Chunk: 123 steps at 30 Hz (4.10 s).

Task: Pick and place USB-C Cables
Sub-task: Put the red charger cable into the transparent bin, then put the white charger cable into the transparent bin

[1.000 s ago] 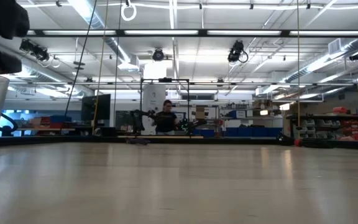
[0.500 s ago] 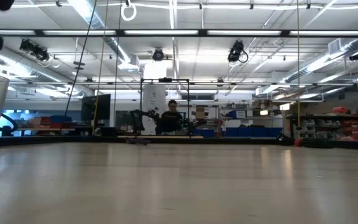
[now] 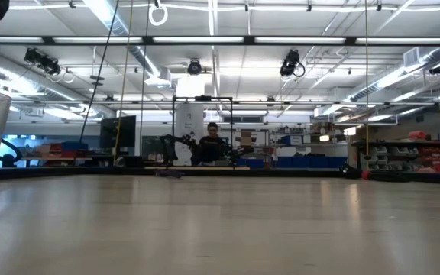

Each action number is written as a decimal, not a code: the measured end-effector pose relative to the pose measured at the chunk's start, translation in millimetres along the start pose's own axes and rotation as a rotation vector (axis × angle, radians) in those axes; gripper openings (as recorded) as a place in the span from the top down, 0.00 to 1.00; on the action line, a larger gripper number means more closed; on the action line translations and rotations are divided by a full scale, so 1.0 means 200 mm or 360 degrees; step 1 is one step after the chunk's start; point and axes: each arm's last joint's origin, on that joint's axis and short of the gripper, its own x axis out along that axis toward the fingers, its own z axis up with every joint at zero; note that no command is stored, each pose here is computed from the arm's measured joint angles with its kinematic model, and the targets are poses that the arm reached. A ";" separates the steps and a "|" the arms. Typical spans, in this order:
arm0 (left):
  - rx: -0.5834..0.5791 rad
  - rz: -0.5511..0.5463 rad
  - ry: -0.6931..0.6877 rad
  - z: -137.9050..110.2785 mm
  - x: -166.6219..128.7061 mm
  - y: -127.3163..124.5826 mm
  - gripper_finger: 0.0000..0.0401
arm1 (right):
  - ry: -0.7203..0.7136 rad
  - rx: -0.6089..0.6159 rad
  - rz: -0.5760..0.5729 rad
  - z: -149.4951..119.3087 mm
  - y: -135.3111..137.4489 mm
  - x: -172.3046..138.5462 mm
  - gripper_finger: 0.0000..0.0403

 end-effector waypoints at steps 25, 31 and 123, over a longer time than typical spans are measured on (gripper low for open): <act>0.0211 0.0154 -0.0770 0.02 -0.19 -0.03 0.63 | 0.0455 0.0631 -0.0021 -0.28 0.15 0.43 0.45; 0.0171 0.0050 -0.1144 0.06 -0.30 -0.06 0.63 | 0.0414 0.0603 -0.0039 -0.37 0.17 0.54 0.36; -0.0194 0.0543 -0.1721 -0.12 -0.52 0.02 0.65 | -0.1963 -0.0522 0.0968 0.74 0.26 0.75 0.91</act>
